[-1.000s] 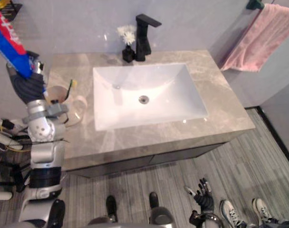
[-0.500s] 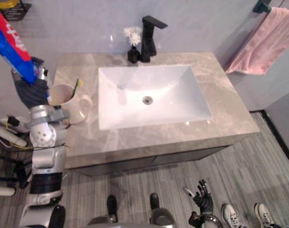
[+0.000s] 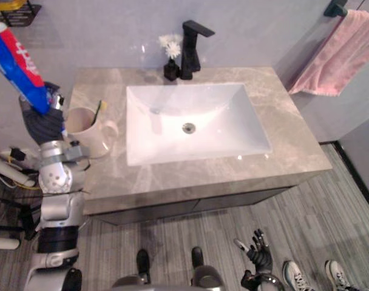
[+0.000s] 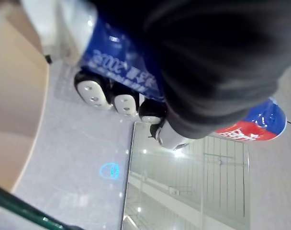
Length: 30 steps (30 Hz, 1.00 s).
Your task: Organize washtable
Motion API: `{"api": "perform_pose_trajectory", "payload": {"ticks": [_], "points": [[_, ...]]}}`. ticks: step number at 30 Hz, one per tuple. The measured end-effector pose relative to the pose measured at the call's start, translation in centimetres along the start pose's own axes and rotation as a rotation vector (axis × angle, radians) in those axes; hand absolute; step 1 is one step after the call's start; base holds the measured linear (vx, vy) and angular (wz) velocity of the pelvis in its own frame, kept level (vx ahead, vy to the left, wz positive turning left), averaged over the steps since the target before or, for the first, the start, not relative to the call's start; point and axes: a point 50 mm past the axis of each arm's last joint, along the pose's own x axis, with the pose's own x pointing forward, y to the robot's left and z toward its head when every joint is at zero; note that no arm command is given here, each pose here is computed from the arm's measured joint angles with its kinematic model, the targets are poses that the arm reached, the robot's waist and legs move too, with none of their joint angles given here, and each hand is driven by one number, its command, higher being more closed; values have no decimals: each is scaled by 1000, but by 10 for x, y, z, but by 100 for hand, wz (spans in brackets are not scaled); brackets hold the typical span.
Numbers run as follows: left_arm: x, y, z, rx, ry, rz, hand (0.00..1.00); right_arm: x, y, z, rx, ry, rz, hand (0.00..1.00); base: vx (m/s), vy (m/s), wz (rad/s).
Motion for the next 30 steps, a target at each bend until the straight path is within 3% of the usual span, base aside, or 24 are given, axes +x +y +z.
{"api": "perform_pose_trajectory", "payload": {"ticks": [30], "points": [[6, -5, 5, -15, -28, -6, 100, 0, 0, 0, 0, 1, 1, 0, 0, 0, 0]]}}
